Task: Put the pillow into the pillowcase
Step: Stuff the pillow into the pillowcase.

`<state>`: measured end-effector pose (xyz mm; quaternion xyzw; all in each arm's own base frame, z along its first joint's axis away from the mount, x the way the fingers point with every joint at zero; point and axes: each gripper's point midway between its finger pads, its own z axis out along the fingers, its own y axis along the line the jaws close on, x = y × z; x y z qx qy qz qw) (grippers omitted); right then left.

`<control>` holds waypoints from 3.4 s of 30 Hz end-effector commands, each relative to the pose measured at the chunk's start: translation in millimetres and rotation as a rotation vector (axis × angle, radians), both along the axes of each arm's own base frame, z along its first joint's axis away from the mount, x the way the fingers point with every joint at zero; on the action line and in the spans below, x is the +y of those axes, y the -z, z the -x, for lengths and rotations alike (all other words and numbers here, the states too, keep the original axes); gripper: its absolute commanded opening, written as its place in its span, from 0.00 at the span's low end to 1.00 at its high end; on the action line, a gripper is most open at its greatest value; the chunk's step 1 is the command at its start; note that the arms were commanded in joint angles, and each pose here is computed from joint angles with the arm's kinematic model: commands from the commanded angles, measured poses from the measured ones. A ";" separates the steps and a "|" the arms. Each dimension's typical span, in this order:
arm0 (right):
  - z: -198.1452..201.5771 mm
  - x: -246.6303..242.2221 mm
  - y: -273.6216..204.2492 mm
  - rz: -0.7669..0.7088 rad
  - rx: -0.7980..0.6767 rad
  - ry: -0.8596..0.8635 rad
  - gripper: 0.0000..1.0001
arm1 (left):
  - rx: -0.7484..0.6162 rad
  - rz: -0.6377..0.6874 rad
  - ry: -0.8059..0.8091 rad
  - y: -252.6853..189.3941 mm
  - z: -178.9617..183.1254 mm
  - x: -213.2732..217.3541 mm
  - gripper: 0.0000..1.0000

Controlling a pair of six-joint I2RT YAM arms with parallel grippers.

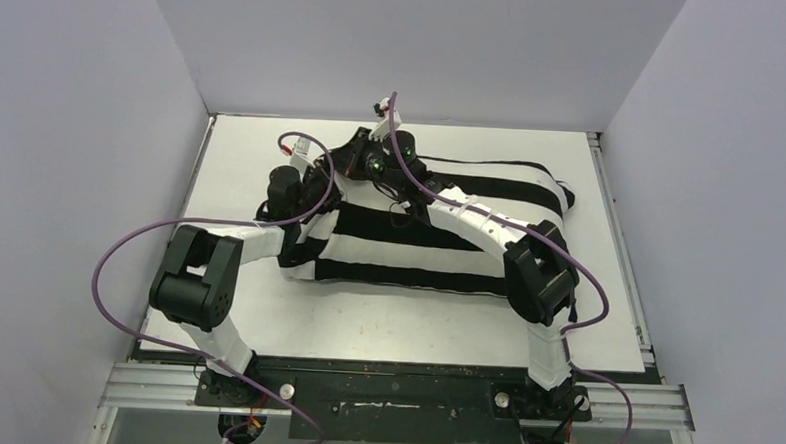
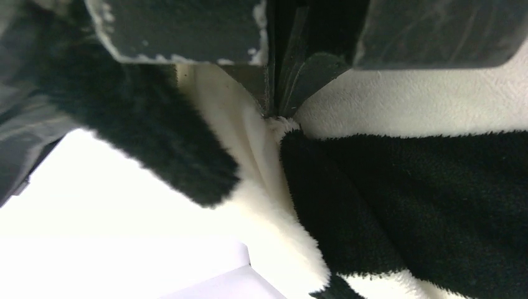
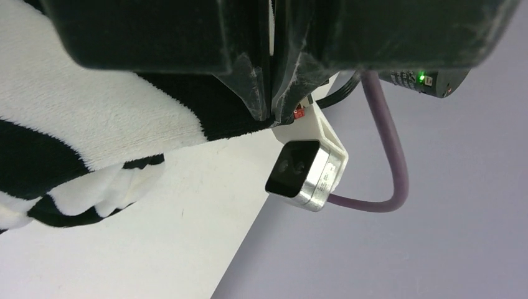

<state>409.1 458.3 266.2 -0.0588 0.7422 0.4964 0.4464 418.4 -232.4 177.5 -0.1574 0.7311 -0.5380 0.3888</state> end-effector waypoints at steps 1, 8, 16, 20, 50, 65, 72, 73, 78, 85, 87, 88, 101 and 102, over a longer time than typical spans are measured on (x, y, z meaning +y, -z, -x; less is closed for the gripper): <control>46.8 38.7 -117.4 -0.293 -0.194 -0.193 0.00 | -0.093 0.063 0.101 -20.7 17.8 -37.5 0.00; 53.3 45.6 -121.1 -0.372 -0.156 -0.229 0.00 | -0.146 0.212 0.138 -34.2 18.9 -66.2 0.00; 71.4 37.8 -155.5 -0.474 -0.186 -0.277 0.00 | -0.103 0.231 0.124 -0.5 13.0 -82.0 0.00; 74.4 20.2 -175.3 -0.547 -0.206 -0.270 0.00 | -0.122 0.130 0.081 13.1 8.9 -87.0 0.00; 14.9 -84.7 -68.8 -0.446 -0.011 -0.041 0.00 | -0.070 -0.189 0.105 7.7 31.0 -9.6 0.30; 16.2 -87.9 -72.2 -0.443 -0.012 -0.063 0.00 | -0.030 -0.434 0.034 -1.2 51.6 39.3 0.41; 17.2 -86.6 -72.4 -0.445 -0.006 -0.069 0.00 | -0.078 -0.463 0.030 -21.8 71.4 39.9 0.43; 17.5 -86.7 -72.0 -0.445 -0.004 -0.069 0.00 | -0.091 -0.475 0.029 -28.4 72.1 38.6 0.43; 20.0 -86.5 -74.7 -0.449 -0.002 -0.074 0.00 | -0.122 -0.536 0.030 -50.6 79.1 26.1 0.39; 21.7 -87.8 -80.9 -0.446 -0.011 -0.065 0.00 | -0.007 -0.636 0.017 -19.9 85.7 28.2 0.37; 22.1 -88.2 -80.4 -0.443 -0.009 -0.061 0.00 | 0.004 -0.648 0.025 -16.6 88.0 25.4 0.37; 23.0 -87.8 -80.9 -0.443 -0.010 -0.063 0.00 | 0.013 -0.669 0.028 -13.7 89.2 24.8 0.38; 46.9 -68.4 -102.7 -0.477 -0.060 -0.184 0.00 | -0.165 -0.401 -0.053 -58.0 61.4 -3.4 0.00; 55.3 -66.5 -111.0 -0.497 -0.078 -0.224 0.00 | -0.191 -0.336 -0.070 -71.2 59.4 -4.2 0.00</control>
